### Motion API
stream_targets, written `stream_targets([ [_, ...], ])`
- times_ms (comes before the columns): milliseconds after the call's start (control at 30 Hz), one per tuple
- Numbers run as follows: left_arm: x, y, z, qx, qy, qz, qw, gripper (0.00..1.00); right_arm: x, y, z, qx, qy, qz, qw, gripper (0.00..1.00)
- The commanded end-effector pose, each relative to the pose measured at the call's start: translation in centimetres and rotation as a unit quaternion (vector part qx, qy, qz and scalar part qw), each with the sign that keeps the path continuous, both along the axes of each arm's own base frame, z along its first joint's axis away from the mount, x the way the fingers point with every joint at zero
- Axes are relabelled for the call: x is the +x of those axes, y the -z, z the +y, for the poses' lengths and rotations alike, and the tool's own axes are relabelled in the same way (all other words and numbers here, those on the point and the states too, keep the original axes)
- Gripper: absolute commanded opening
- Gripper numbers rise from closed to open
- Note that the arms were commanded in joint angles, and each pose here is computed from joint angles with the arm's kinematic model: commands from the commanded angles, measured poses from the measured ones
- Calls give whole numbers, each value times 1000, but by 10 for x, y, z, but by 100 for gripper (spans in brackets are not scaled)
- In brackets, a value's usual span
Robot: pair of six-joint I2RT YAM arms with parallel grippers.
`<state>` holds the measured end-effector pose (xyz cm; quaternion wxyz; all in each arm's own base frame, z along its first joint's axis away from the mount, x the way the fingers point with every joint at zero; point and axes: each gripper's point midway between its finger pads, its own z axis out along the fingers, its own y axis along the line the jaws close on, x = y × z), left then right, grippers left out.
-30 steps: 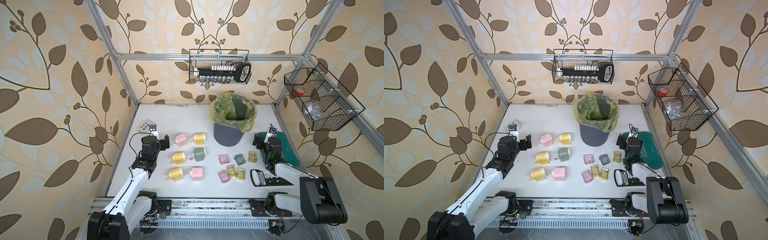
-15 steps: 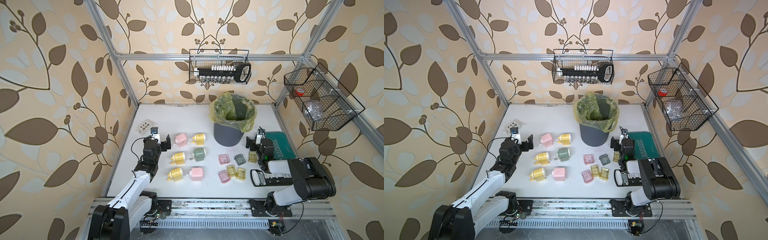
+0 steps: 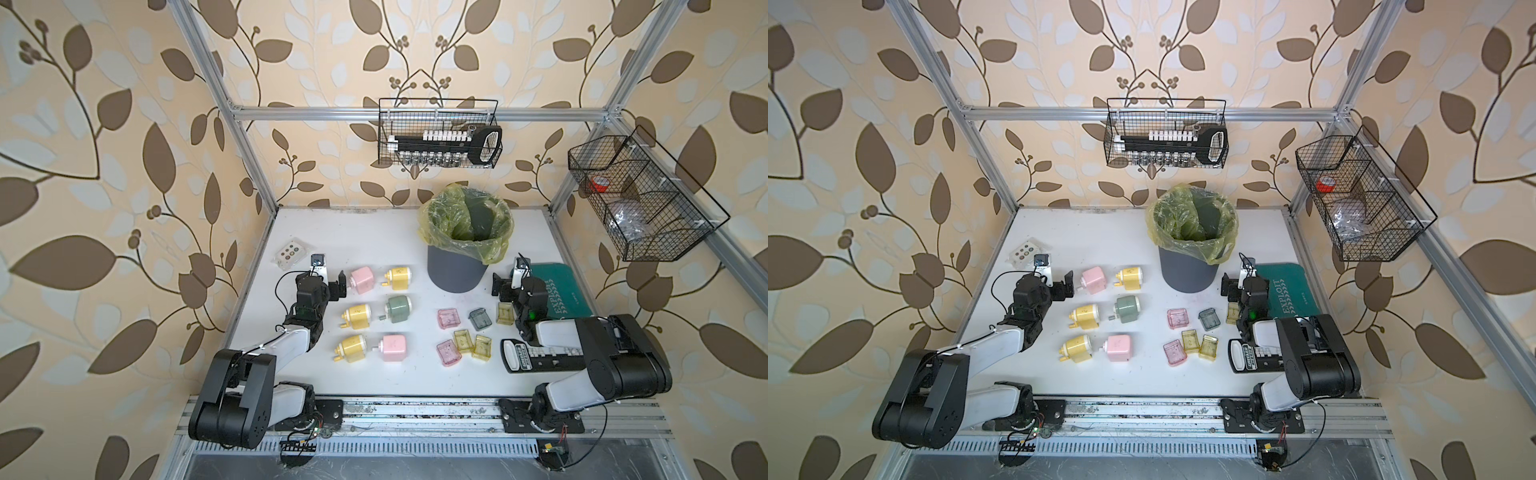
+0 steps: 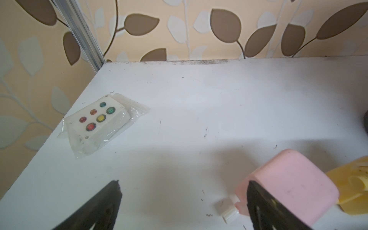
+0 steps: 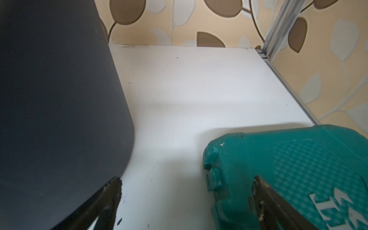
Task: Take out the pencil sharpener tray and clean the shavings
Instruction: Reset both arms
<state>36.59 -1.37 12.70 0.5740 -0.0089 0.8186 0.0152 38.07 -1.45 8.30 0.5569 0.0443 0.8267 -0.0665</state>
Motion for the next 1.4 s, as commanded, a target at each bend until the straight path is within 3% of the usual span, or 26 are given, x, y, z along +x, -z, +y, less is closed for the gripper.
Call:
stream_targets([
  [0,2,-19,1,-2,3,-37,999,99,5,-11,2,-4,-2,-17,1000,99],
  [300,-2,-16,0,-3,7,-29,1000,99,4,-10,1,-4,-1,-17,1000,99],
  [400,-2,3,-5,1,18,1,1000,99,5,-11,1,-4,-1,-17,1000,99],
  [700,7,43,-3,9,3,15,1000,99,4,-10,1,-4,-1,-17,1000,99],
  [1367,19,51,8,-25,-5,52,998,99,6,-9,2,-4,-3,-13,1000,99],
])
